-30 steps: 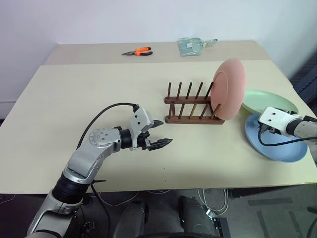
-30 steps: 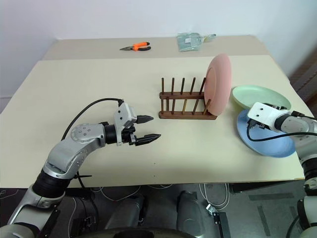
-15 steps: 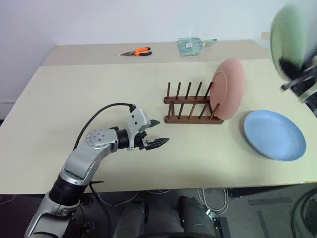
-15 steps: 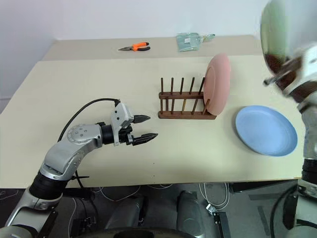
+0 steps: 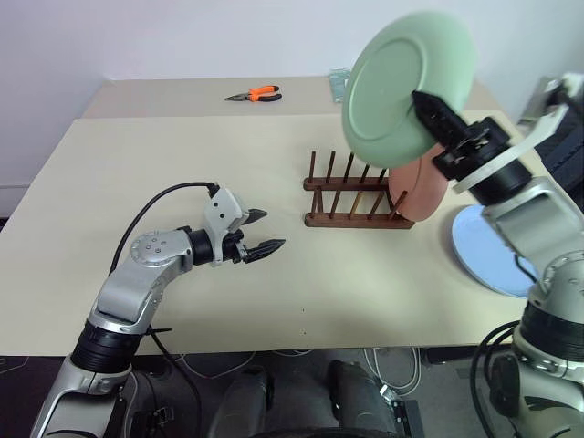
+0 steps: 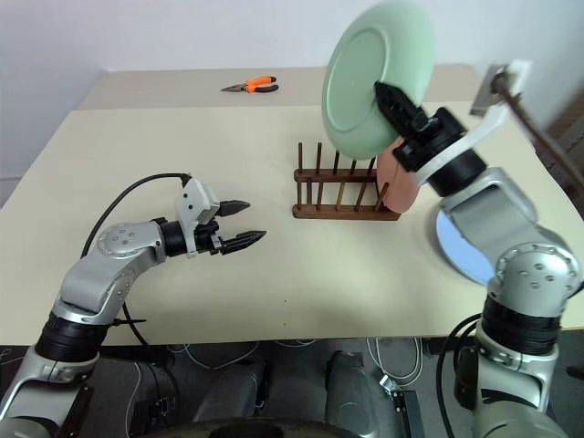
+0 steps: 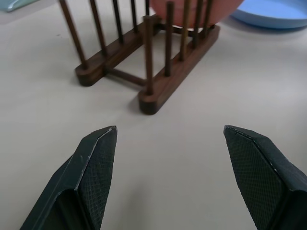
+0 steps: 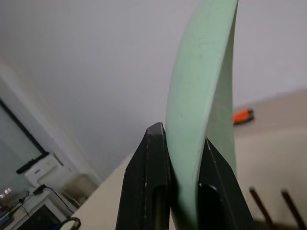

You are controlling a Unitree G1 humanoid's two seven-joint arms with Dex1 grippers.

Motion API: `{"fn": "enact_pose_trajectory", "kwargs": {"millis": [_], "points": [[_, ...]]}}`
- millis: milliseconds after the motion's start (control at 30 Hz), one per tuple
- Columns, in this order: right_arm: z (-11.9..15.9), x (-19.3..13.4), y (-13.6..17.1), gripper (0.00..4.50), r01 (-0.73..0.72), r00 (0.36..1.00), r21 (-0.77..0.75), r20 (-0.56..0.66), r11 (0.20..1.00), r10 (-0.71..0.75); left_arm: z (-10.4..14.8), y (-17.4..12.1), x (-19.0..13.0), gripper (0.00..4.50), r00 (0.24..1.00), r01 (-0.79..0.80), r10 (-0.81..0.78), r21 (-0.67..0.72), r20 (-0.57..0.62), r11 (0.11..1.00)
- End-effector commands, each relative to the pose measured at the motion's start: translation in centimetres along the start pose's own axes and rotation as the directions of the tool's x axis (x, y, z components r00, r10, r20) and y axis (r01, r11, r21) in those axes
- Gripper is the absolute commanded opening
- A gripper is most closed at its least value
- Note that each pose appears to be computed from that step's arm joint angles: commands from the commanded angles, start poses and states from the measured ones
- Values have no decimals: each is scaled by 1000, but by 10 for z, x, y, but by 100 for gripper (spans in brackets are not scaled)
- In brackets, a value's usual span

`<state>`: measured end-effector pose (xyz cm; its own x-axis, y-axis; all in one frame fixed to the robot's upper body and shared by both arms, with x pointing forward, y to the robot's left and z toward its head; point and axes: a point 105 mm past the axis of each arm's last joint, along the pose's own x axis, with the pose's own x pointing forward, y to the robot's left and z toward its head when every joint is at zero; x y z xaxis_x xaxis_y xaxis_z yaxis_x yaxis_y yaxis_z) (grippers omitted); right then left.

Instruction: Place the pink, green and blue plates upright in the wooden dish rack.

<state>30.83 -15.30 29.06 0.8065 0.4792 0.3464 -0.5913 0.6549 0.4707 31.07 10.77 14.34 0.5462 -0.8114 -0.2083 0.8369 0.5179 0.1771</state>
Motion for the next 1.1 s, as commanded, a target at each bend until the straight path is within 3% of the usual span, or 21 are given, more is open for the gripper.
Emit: {"fn": "enact_pose_trajectory", "kwargs": {"millis": [33,633,733,833,1000,1067,1100], "points": [[4,0,2,3,42,998,-16,51,999,-41,9,0,-3,365,999,-15,14,21,39,1000],[-27,5,-20,3,172,978,-206,-80,963,-192,7,-3,-2,365,999,-11,10,17,37,1000],[-24,8,-21,126,174,974,-345,-76,922,-213,7,-4,-1,365,999,-8,7,16,39,1000],[-6,7,-4,272,77,992,-552,-43,830,-120,8,-6,0,365,999,0,-1,12,42,1000],[36,-5,0,272,67,998,-647,42,760,-52,7,-9,3,365,999,17,-17,8,44,1000],[68,-22,-18,272,142,990,-633,108,761,-96,8,-9,6,365,999,26,-26,12,46,1000],[84,-36,-32,329,193,981,-638,134,746,-140,8,-9,8,365,998,31,-32,14,48,999]]}}
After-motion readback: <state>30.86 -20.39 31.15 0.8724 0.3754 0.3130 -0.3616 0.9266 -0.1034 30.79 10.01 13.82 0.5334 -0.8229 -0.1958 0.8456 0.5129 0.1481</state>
